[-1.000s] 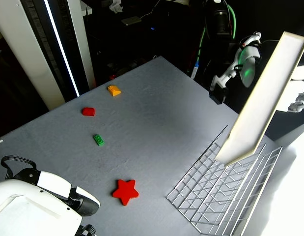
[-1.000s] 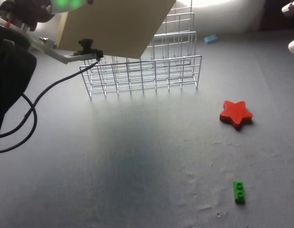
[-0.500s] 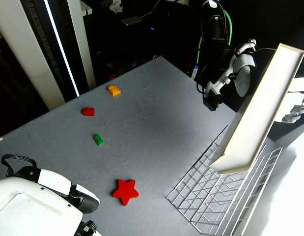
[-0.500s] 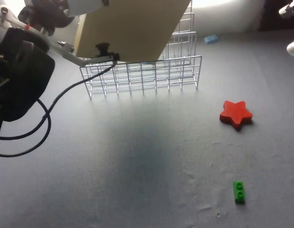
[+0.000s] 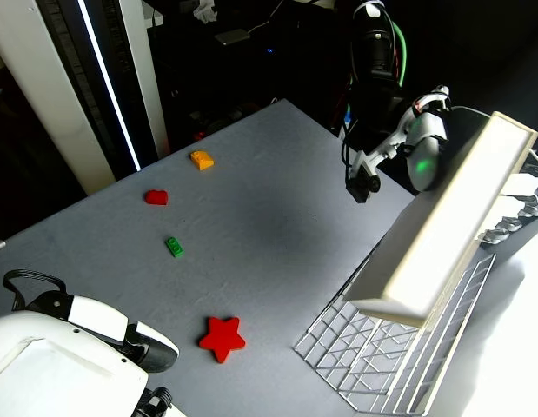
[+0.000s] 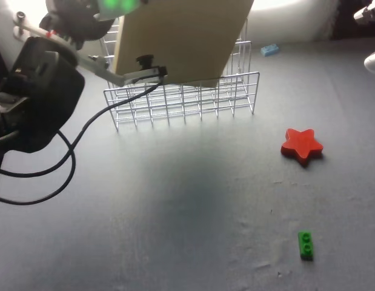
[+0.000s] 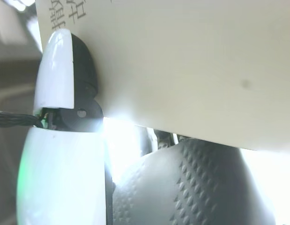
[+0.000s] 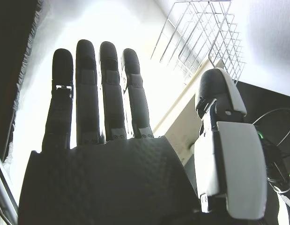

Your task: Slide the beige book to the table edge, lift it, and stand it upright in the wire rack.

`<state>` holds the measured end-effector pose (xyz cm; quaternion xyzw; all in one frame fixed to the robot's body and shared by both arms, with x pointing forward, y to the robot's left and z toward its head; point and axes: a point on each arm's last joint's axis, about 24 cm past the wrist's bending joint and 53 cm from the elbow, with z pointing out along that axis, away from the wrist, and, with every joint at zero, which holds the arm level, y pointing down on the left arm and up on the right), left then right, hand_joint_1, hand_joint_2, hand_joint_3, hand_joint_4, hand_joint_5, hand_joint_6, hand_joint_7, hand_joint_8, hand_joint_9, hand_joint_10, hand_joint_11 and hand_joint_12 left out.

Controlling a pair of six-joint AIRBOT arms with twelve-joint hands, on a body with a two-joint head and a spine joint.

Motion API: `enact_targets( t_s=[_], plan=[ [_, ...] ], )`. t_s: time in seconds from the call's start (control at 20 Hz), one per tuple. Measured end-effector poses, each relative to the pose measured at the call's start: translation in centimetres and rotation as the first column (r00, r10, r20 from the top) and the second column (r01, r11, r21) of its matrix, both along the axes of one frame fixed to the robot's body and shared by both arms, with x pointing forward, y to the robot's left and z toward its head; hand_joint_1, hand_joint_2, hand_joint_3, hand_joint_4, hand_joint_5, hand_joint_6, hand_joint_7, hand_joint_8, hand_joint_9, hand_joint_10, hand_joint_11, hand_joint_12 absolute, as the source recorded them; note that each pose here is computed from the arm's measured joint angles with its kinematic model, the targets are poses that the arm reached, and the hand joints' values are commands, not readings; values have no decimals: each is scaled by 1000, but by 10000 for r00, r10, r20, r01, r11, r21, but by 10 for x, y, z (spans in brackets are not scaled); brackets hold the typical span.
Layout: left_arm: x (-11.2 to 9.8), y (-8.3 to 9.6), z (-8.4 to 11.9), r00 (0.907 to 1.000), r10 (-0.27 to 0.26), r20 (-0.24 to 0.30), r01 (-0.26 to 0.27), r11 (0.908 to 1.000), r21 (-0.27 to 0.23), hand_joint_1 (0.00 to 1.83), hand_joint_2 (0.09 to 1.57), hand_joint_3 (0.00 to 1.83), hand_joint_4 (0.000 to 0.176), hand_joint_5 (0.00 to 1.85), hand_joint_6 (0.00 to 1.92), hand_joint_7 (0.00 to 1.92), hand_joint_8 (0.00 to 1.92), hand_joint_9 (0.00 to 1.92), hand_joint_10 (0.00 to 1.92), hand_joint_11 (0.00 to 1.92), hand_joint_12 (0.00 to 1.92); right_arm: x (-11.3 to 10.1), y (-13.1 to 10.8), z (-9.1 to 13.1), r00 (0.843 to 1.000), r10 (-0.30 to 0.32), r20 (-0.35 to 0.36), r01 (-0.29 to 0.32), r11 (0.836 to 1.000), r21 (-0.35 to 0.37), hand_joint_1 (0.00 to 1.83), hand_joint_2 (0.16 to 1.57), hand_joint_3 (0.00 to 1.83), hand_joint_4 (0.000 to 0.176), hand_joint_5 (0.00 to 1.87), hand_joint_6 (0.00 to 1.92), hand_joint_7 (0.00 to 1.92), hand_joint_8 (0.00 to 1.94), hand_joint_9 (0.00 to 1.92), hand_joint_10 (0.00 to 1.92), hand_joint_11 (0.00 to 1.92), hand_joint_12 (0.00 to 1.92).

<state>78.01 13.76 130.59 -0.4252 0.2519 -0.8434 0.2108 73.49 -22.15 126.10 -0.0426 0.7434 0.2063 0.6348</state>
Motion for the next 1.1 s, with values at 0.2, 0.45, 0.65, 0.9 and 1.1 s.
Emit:
enact_targets(
  t_s=[0.2, 0.45, 0.65, 0.9, 1.1],
  plan=[
    [4, -4, -1, 9997, -89, -233, 76, 9986, -528, 1473, 1218, 0, 0, 705, 1308, 604, 1330, 692, 1355, 717, 1642, 0, 0, 0, 10000, 8, -1, -8, 10000, 1, 297, 1177, 0, 0, 441, 4, 470, 4, 462, 4, 47, 1087],
    [12, 4, 1, 9990, 24, -437, -85, 9902, -1391, 1474, 1214, 1, 0, 733, 1279, 617, 1311, 698, 1348, 690, 1660, -1, 2, -1, 10000, 92, -23, -92, 10000, -6, 310, 1177, 0, 0, 465, 9, 469, 4, 457, 1, 27, 1084],
    [10, 6, 5, 9997, 67, -216, -98, 9891, -1469, 1476, 1209, 0, 0, 742, 1246, 629, 1313, 725, 1329, 690, 1661, -1, 2, 0, 10000, 93, -18, -93, 10000, -10, 321, 1175, 0, 0, 447, 2, 452, 0, 447, 1, 11, 1080],
    [11, 13, 6, 9991, 421, -74, -427, 9924, -1152, 1474, 1215, 0, 0, 720, 1295, 612, 1316, 710, 1340, 692, 1658, -1, 3, 0, 9999, 104, -8, -104, 9999, -38, 270, 1186, 3, 0, 433, 3, 450, 3, 438, 0, 2, 1089],
    [10, 14, 3, 9966, 816, 85, -810, 9952, -542, 1473, 1212, 0, 0, 736, 1263, 623, 1308, 702, 1340, 709, 1657, -1, 3, 0, 9999, 115, -4, -115, 9999, -31, 305, 1176, 0, 0, 457, 10, 466, 7, 458, 8, 11, 1095]
  ],
)
